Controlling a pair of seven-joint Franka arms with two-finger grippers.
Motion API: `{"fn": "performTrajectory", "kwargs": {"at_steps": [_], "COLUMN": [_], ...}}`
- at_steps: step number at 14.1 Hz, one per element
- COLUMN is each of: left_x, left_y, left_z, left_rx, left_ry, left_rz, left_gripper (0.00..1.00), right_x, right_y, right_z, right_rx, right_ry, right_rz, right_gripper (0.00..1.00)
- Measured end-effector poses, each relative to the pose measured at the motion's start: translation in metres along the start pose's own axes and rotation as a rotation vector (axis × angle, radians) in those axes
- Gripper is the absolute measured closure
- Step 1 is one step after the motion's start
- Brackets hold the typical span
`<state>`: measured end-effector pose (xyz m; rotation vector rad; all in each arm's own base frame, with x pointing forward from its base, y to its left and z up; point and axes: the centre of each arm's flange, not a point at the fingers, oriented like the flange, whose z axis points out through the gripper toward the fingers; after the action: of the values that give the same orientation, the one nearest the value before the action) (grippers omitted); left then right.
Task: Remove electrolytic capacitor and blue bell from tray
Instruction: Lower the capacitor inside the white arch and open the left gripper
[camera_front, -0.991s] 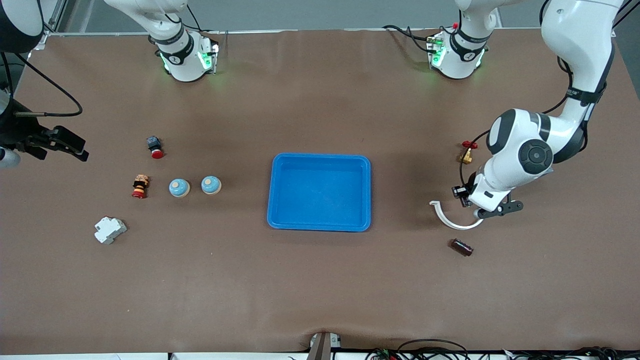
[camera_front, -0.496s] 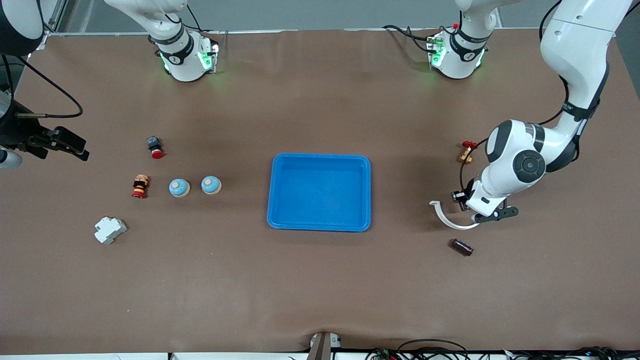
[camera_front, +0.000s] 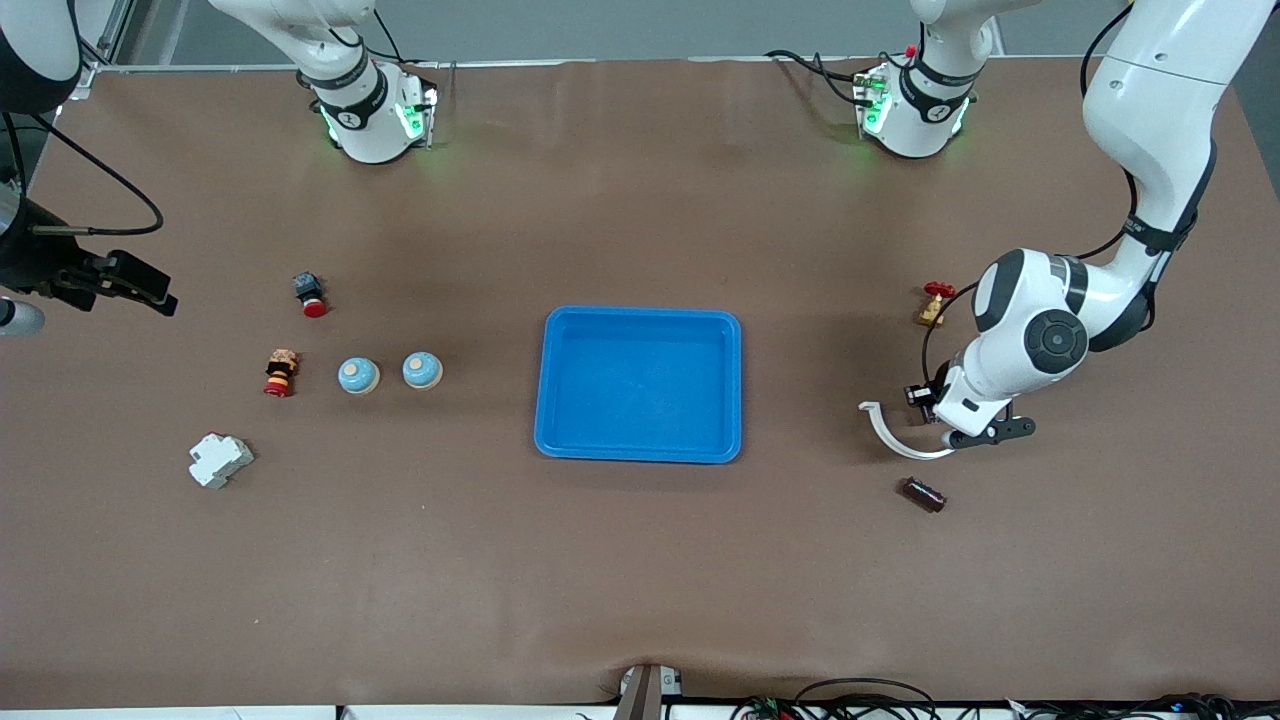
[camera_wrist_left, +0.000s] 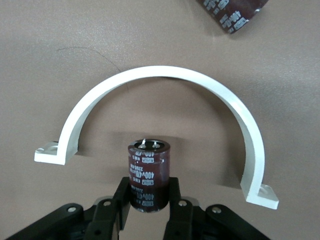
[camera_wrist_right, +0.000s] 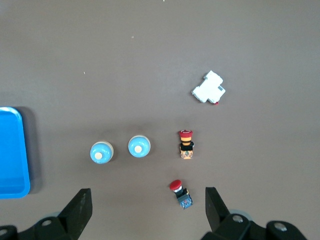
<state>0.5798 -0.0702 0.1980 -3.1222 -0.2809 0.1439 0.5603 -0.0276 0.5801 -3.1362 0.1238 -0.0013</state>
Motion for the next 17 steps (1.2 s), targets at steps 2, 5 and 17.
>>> {"fn": "performTrajectory", "kwargs": {"at_steps": [2, 5, 17], "left_x": [0.0, 0.0, 0.013], "left_y": [0.0, 0.0, -0.006], "left_z": [0.001, 0.004, -0.023], "left_rx": [0.0, -0.001, 0.006], "left_ry": [-0.002, -0.007, 0.025], "left_rz": [0.0, 0.0, -0.016], "left_gripper": [0.66, 0.66, 0.04], "right_x": [-0.001, -0.002, -0.005], "right_y": [0.0, 0.004, 0.003], "right_z": [0.001, 0.002, 0.004], "right_rx": [0.0, -0.001, 0.0], "right_ry": [-0.014, -0.021, -0.046], "right_rz": [0.001, 0.007, 0.006], "right_gripper": [0.0, 0.0, 0.0]}}
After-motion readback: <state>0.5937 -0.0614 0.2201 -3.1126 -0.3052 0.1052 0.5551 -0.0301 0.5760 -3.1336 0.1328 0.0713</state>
